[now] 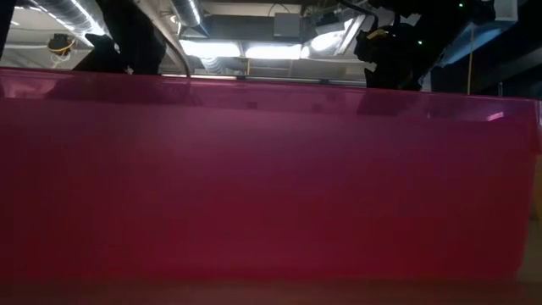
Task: Sort produce into baskets
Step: Put the yellow lemon into the transparent bin
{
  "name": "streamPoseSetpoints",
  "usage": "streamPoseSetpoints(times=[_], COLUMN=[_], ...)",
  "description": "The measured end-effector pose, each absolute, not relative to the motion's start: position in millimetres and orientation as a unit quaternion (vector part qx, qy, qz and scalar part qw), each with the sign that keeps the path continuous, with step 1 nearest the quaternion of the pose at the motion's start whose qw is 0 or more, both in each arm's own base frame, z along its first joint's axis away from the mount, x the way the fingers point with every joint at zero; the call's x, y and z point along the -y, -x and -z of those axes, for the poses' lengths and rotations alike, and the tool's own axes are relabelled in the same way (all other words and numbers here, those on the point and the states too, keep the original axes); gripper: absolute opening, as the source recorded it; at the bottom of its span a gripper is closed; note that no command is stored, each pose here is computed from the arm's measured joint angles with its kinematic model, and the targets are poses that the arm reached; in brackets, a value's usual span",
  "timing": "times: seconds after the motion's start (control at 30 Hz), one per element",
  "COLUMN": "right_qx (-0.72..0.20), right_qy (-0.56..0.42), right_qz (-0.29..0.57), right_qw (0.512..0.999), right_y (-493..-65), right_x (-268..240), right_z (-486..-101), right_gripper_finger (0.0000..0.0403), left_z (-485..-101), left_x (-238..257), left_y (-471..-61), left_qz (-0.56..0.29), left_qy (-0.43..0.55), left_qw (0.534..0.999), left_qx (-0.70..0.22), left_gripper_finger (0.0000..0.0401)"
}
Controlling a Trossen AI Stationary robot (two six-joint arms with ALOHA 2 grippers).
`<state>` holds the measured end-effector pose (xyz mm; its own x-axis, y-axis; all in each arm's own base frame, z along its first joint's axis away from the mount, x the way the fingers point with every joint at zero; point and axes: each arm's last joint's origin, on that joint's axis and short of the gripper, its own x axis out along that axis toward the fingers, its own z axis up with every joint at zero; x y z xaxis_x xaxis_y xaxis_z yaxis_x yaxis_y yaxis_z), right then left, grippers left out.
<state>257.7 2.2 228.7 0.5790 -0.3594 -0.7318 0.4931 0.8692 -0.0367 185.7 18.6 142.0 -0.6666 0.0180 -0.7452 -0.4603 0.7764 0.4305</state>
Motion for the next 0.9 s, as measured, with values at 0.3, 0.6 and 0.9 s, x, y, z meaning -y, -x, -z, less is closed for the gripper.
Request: streamPoseSetpoints(times=[0.3, 0.6, 0.9], right_qx=[-0.391, -0.391, -0.388], right_qy=[-0.084, -0.082, -0.077], right_qz=[0.240, 0.240, 0.236], right_qw=[0.884, 0.885, 0.888], right_y=[-257.7, -257.7, -258.6], right_x=[-2.2, -2.2, -2.2], right_z=[-228.7, -228.7, -229.4], right_gripper_finger=[0.0319, 0.0319, 0.0319], left_z=[-142.5, -147.5, -155.4], left_x=[-14.0, -2.9, 6.0], left_y=[-186.4, -191.3, -193.8], left_qz=[-0.224, -0.207, -0.196], left_qy=[0.116, 0.121, 0.130], left_qw=[0.395, 0.453, 0.501], left_qx=[-0.883, -0.859, -0.833], left_gripper_finger=[0.0252, 0.0238, 0.0237])
